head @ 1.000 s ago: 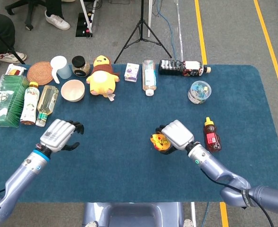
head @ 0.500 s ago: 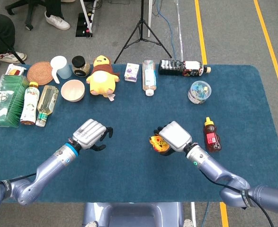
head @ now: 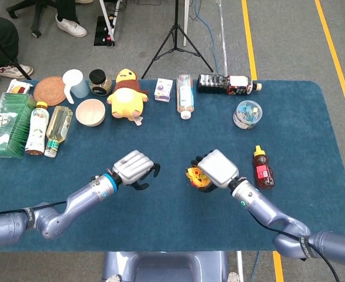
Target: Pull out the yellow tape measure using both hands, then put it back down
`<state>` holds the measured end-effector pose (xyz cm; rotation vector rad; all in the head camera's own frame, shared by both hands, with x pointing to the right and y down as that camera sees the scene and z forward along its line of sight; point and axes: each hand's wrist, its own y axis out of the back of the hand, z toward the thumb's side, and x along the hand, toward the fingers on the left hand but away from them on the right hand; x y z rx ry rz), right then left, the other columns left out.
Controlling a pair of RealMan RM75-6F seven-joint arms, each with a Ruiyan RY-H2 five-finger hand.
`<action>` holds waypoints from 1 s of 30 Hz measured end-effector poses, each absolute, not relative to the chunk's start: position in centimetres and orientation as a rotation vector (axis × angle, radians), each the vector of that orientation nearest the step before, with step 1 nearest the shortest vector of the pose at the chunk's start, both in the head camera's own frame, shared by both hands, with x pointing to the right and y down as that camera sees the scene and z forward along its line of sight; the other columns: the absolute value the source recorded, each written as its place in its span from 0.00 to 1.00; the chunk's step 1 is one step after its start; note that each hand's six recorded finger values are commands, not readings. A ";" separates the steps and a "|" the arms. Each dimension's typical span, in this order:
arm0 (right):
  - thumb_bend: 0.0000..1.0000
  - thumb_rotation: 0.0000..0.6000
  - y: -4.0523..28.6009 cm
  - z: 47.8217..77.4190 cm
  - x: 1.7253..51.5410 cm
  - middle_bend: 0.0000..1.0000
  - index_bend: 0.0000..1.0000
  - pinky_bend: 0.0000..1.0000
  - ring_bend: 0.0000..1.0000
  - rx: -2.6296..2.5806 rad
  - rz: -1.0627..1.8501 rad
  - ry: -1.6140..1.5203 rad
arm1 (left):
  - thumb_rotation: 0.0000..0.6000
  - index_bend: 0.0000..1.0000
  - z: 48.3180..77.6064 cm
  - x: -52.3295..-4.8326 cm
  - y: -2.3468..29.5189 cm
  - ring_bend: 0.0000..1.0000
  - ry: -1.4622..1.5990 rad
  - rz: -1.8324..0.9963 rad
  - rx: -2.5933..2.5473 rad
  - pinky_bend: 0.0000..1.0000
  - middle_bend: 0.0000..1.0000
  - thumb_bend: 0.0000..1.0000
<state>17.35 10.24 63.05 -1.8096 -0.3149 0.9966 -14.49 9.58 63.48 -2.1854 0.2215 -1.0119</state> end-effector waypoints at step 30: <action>0.22 0.69 10.5 63.8 15.0 0.62 0.59 0.55 0.59 -1.823 0.909 -0.259 | 1.00 0.26 63.2 -14.3 7.3 0.74 0.209 -0.983 -2.148 0.79 0.69 0.39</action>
